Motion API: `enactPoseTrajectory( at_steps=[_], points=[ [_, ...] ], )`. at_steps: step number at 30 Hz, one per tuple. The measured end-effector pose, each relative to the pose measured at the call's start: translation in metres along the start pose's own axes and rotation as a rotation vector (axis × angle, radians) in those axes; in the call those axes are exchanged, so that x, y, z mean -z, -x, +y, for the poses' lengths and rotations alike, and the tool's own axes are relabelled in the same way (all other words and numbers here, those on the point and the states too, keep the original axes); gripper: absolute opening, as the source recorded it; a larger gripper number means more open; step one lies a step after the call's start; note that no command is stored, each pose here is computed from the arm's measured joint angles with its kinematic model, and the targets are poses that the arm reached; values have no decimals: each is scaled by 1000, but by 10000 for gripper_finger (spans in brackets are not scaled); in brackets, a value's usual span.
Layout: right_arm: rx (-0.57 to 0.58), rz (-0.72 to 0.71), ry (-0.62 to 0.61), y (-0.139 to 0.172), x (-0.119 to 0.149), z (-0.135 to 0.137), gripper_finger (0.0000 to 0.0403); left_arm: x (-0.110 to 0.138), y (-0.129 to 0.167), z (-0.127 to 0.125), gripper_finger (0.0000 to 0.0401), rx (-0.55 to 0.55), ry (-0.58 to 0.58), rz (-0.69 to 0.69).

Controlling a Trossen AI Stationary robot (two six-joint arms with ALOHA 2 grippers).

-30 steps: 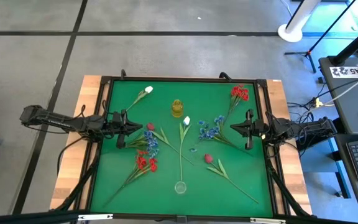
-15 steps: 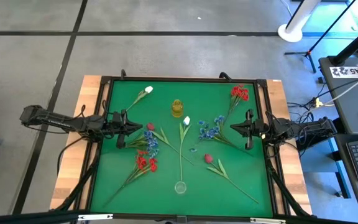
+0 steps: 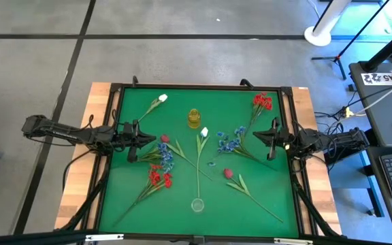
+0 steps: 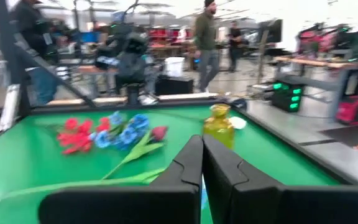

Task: Sort flowers into vase by color
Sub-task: Put the right blue flowers into the transparent vase

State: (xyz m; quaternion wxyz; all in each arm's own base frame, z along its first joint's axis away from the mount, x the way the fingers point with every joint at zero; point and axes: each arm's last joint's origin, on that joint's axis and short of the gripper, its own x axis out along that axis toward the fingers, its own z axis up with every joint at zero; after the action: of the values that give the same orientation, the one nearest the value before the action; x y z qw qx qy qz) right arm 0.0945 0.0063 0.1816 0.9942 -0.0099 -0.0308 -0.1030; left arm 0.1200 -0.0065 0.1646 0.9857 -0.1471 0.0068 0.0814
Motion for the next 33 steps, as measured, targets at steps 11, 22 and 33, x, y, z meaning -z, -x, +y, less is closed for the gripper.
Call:
enactPoseTrajectory(
  at_steps=[11, 22, 33],
  points=[
    [60, 203, 83, -13, -54, 1, 12, 0, 0, 0, 0, 0, 0, 1],
    [0, 598, 28, -46, -77, 17, 12, 0, 0, 0, 0, 0, 0, 0],
    [78, 1008, -85, -57, -55, 25, 26, 0, 0, 0, 0, 0, 0, 0]
  ],
)
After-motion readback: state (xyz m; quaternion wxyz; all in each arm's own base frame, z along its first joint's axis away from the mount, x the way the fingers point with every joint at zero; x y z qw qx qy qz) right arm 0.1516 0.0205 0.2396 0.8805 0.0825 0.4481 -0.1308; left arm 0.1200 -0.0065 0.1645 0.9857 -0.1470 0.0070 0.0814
